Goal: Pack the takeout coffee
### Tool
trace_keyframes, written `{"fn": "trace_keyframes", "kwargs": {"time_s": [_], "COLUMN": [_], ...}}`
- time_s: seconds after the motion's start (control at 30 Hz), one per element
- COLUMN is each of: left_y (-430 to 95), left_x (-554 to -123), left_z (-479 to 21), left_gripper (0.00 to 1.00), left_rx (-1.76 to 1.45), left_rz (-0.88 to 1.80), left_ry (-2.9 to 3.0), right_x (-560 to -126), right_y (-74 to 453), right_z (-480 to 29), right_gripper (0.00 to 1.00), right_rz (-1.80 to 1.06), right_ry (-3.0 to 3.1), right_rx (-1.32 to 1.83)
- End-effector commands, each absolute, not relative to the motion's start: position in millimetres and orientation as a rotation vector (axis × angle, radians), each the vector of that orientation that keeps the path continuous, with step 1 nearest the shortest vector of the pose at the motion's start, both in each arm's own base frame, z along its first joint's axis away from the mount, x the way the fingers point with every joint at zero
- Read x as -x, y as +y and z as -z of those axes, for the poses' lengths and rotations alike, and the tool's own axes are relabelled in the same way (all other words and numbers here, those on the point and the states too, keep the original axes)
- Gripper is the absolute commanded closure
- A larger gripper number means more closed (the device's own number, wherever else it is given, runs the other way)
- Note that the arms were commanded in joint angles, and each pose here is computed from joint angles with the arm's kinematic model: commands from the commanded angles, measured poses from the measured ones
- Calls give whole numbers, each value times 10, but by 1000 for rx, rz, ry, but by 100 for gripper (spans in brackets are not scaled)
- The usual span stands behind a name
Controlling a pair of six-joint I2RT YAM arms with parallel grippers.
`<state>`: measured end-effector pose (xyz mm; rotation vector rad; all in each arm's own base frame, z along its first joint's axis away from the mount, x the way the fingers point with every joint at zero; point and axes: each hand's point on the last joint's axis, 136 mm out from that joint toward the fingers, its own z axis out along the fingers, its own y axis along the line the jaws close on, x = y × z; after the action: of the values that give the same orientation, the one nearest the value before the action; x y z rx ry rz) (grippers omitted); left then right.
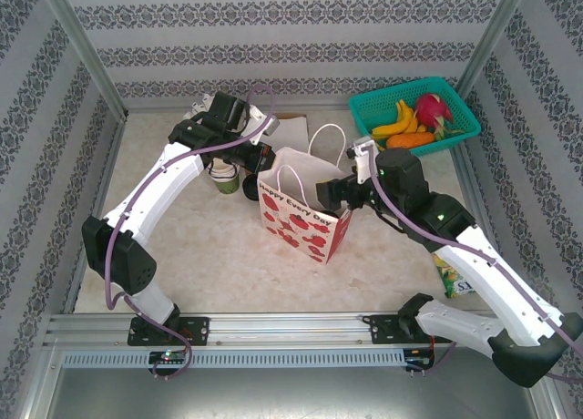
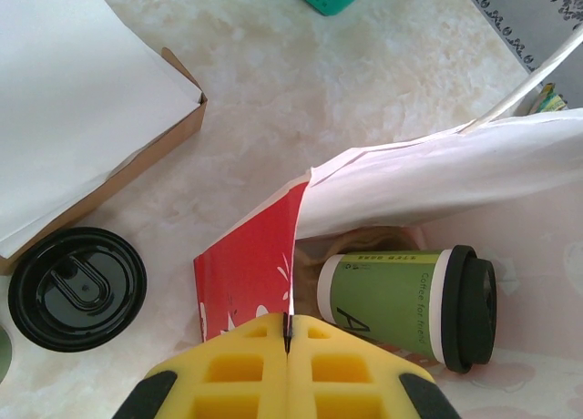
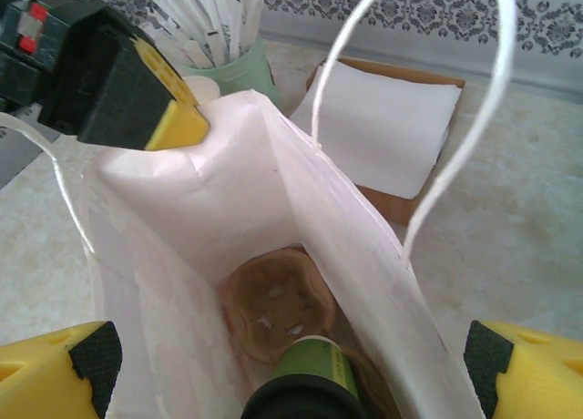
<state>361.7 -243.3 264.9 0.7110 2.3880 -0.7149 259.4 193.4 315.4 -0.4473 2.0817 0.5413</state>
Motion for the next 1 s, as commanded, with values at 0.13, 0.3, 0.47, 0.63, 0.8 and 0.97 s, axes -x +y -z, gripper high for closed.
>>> {"fn": "trace_keyframes", "kwargs": {"time_s": [0.13,0.3,0.47,0.63,0.8,0.97], "left_y": [-2484,-2494,-2493,-2476,-2466,-2441], "left_x": [-3625,-3633,-3632,-3619,-3628,-3645], "left_z": [-2663,-2661,-2663,-2655,-2668,-2679], "left_gripper": [100,100,100,100,100,100], "left_rx": [-715,-720,-718,-712,-688,-662], "left_rz": [724,725,725,718,719,701], "left_ry": [2378,2376,2378,2385,2387,2391], "right_x": [-2569,-2502,-2512,-2634,-2536,-2391], "right_y": [1811,1954,2057,1778,1585,1454], "right_z": [-3142,-3026,-2914,-2903,-2832,-2658], "right_gripper": [2,3,2,2,3,3], "right_rz": [-578,-633,-653,-505,-468,-474], "right_ry": [2086,2112,2158,2199,2272,2369], "right_rx": [362,470,521,334,193,38]}}
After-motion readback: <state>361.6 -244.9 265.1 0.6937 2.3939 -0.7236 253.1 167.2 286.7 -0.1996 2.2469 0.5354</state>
